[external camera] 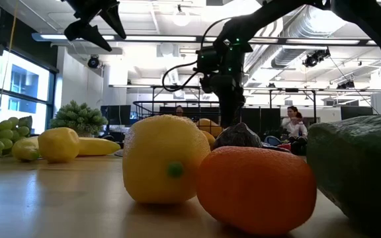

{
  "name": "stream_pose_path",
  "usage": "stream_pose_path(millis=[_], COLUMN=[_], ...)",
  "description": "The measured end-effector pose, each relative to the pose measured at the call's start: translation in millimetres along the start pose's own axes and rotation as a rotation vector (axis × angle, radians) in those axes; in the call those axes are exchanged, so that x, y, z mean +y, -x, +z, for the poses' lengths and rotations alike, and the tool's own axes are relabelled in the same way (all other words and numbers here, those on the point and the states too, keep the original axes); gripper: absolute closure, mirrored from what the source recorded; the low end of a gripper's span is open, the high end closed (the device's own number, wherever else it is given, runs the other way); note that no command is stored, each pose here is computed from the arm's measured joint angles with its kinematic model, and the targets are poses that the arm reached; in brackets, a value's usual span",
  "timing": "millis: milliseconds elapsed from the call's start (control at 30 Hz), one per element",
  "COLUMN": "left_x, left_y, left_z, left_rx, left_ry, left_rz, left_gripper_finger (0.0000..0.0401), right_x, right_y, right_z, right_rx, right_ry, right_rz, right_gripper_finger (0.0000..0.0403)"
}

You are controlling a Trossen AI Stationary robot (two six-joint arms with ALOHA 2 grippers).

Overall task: Build produce basket
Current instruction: Put the lemon into the black wire basket

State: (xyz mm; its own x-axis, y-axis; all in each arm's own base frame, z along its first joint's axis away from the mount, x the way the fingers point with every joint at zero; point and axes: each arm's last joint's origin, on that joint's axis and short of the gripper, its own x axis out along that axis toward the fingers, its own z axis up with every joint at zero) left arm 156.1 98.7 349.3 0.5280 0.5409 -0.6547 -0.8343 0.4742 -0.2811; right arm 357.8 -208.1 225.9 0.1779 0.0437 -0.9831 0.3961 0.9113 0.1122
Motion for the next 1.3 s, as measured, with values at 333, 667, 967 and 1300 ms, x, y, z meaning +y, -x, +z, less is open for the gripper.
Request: stream_pose_path(millis=[333,667,967,1300], left_x=[1,-9,-25,-40], left_y=[1,7,14,19], left_z=[-10,-28,-43,-66], left_rx=[0.101,0.218,0.301,0.317], left_ry=[-0.008,-0.115,-0.363,-0.813], left_rz=[0.003,-0.017,-0.187,-0.343], left_gripper_finger=[0.0119,0.0119,0.0119,0.0119], right_x=[3,14,46,87], right_y=[39,62,58,56], right_z=[13,16,14,11], right_rx=[-0.090,-0.112,-0.070,-0.056], right_ry=[-0.068,-0.106,-0.105,-0.120], right_rz=[-0.008,-0.004,0.013,0.008], right_gripper_finger=[0.0153,0.0153,0.0153,0.0153])
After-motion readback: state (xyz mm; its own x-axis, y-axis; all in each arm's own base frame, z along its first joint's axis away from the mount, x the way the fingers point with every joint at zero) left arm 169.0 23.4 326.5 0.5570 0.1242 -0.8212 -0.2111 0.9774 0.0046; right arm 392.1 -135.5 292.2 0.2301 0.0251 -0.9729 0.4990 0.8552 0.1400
